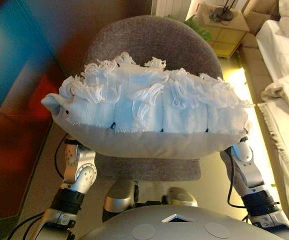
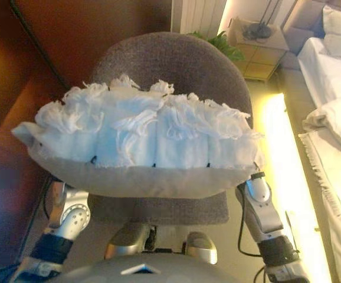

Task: Pick up the cushion and take it to the sofa

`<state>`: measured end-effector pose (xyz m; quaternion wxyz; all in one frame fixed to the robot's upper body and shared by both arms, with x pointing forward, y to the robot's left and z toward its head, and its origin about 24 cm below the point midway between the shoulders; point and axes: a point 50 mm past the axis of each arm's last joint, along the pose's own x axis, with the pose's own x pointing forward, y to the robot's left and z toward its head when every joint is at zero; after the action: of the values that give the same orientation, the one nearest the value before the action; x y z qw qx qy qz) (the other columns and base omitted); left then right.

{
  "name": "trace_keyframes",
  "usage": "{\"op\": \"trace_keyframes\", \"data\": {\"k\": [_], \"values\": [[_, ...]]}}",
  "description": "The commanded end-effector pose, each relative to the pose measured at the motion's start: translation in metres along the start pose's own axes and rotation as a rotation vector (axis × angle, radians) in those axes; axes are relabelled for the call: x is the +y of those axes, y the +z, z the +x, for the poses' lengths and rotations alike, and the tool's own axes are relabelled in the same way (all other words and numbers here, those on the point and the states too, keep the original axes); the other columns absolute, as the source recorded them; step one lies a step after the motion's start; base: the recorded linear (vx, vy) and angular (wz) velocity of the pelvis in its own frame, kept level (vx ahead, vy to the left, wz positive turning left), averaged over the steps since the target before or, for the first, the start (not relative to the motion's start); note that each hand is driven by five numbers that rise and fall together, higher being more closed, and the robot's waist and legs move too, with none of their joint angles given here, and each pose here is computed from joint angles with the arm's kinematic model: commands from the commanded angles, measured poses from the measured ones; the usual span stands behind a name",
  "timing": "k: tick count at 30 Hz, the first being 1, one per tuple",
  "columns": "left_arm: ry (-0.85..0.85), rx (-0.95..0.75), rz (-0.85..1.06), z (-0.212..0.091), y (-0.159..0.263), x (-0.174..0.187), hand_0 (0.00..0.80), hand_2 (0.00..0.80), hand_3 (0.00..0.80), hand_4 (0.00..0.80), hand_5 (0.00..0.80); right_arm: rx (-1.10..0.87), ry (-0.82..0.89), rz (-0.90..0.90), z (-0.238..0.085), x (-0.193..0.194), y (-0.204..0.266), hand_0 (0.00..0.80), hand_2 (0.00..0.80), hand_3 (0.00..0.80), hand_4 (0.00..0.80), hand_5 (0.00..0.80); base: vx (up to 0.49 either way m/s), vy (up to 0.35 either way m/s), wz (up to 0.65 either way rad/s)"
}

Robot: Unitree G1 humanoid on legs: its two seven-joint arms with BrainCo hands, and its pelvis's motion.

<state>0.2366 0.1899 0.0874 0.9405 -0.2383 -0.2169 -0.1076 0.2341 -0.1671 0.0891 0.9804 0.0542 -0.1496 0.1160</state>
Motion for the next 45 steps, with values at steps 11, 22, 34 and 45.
{"op": "trace_keyframes", "data": {"k": [11,22,34,45], "values": [[-0.339,0.010,-0.048,-0.004,0.001,-0.047,0.800,0.800,0.800,0.800,0.800,-0.212,0.164,0.032,0.010,0.027,0.033,0.800,0.800,0.800,0.800,0.800,0.345,-0.209,-0.10],[-0.257,-0.010,-0.050,-0.003,-0.006,-0.050,0.800,0.800,0.800,0.800,0.800,-0.157,0.160,-0.047,0.014,0.004,0.027,0.800,0.800,0.800,0.800,0.800,0.229,-0.205,0.27],[-0.176,0.201,0.019,-0.011,-0.031,-0.036,0.800,0.800,0.800,0.800,0.800,-0.033,0.012,-0.010,-0.001,0.007,0.003,0.800,0.800,0.800,0.800,0.800,0.056,0.075,0.01],[-0.085,0.240,0.061,-0.002,-0.037,-0.033,0.800,0.800,0.800,0.800,0.800,0.066,-0.006,-0.038,0.007,0.003,-0.017,0.800,0.800,0.800,0.800,0.800,0.044,-0.091,-0.21]]}}
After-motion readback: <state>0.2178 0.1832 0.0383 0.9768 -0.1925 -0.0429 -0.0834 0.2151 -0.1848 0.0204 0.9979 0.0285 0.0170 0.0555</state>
